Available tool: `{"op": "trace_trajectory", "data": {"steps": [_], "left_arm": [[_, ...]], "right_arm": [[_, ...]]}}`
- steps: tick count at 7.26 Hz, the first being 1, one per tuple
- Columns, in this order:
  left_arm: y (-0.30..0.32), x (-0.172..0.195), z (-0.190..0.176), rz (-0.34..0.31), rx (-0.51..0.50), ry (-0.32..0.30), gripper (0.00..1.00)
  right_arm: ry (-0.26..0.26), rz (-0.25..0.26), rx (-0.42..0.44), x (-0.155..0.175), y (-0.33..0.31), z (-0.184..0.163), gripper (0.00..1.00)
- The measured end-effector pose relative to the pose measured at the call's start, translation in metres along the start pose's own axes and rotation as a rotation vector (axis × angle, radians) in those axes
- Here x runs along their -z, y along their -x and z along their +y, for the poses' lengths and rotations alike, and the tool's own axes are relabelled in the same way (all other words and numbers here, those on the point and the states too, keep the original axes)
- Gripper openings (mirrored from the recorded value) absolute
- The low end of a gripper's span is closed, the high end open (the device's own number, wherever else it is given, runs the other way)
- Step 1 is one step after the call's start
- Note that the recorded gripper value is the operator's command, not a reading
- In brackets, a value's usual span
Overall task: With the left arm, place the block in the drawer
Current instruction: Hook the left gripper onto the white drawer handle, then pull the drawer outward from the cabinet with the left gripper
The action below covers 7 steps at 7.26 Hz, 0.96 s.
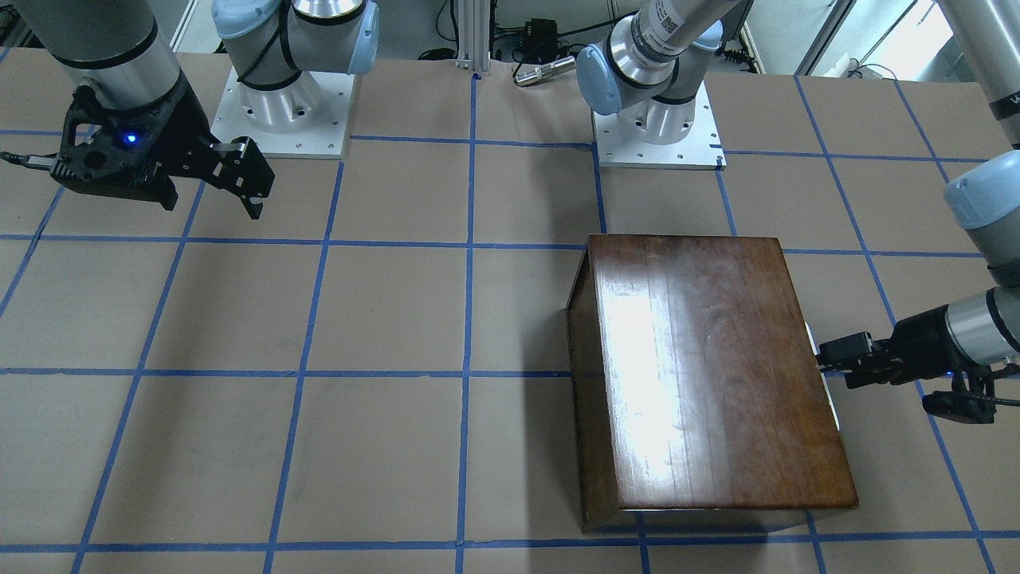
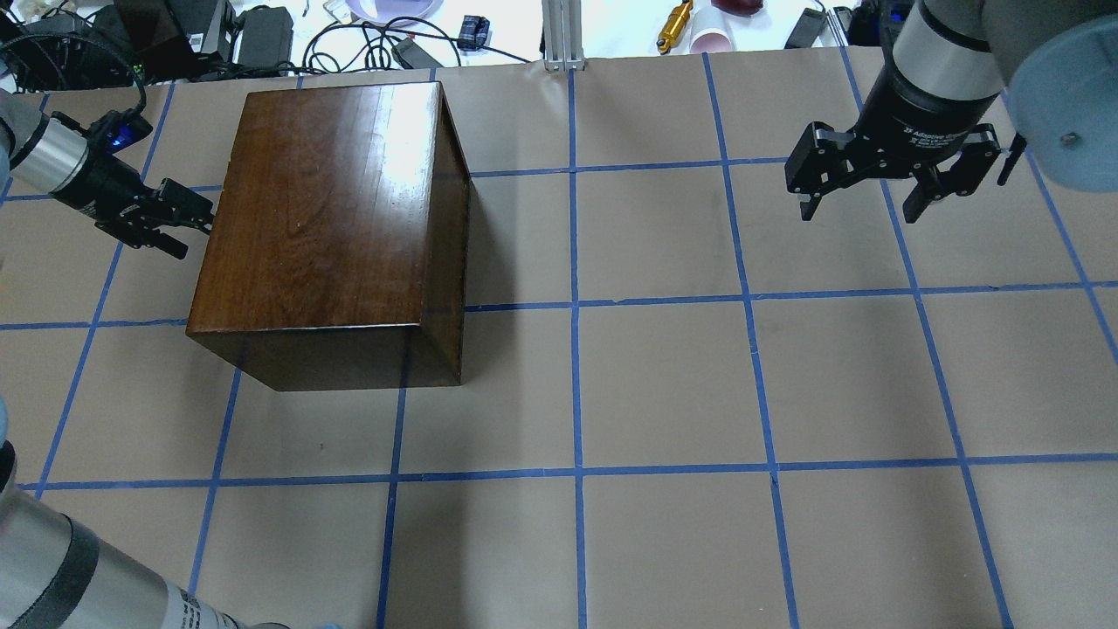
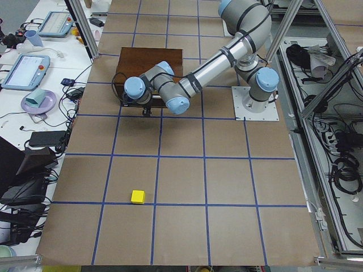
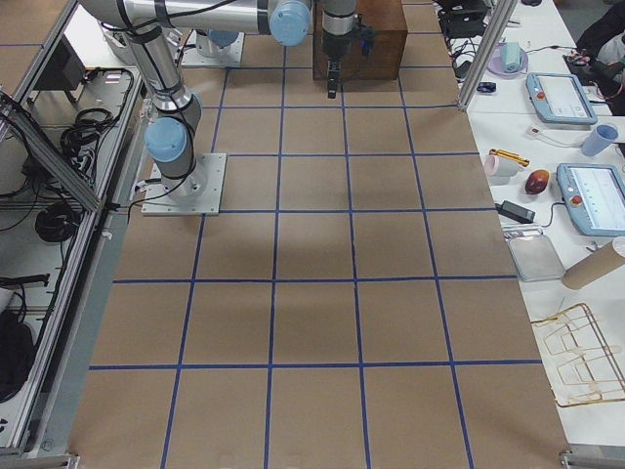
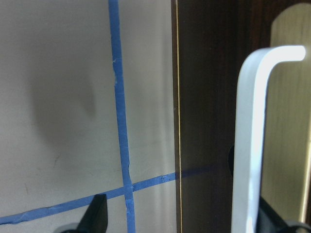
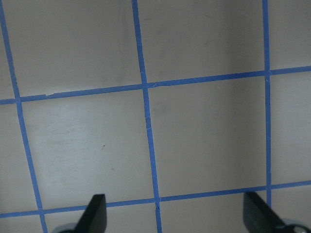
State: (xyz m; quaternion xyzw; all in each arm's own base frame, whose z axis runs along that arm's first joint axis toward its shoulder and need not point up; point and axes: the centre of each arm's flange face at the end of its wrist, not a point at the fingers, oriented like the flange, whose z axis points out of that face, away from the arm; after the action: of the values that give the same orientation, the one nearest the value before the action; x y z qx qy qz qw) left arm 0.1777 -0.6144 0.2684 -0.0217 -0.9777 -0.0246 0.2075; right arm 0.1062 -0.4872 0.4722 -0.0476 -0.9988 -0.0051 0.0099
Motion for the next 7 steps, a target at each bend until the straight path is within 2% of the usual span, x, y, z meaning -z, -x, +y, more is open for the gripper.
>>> {"op": "trace_trajectory", "data": {"steps": [3,7], "left_arm": [[0.0022,0.0068,-0.0053,-0.035,-0.018,-0.032,1.00],[0.0045,0.0097,-0.0065,-0.054,-0.032,-0.036,1.00]], "right_arm": [[0.000,0.000,0.000,0.0000,-0.0001,0.0000,1.00],[0.000,0.000,-0.001,-0.0002,-0.0003,0.0000,1.00]]}}
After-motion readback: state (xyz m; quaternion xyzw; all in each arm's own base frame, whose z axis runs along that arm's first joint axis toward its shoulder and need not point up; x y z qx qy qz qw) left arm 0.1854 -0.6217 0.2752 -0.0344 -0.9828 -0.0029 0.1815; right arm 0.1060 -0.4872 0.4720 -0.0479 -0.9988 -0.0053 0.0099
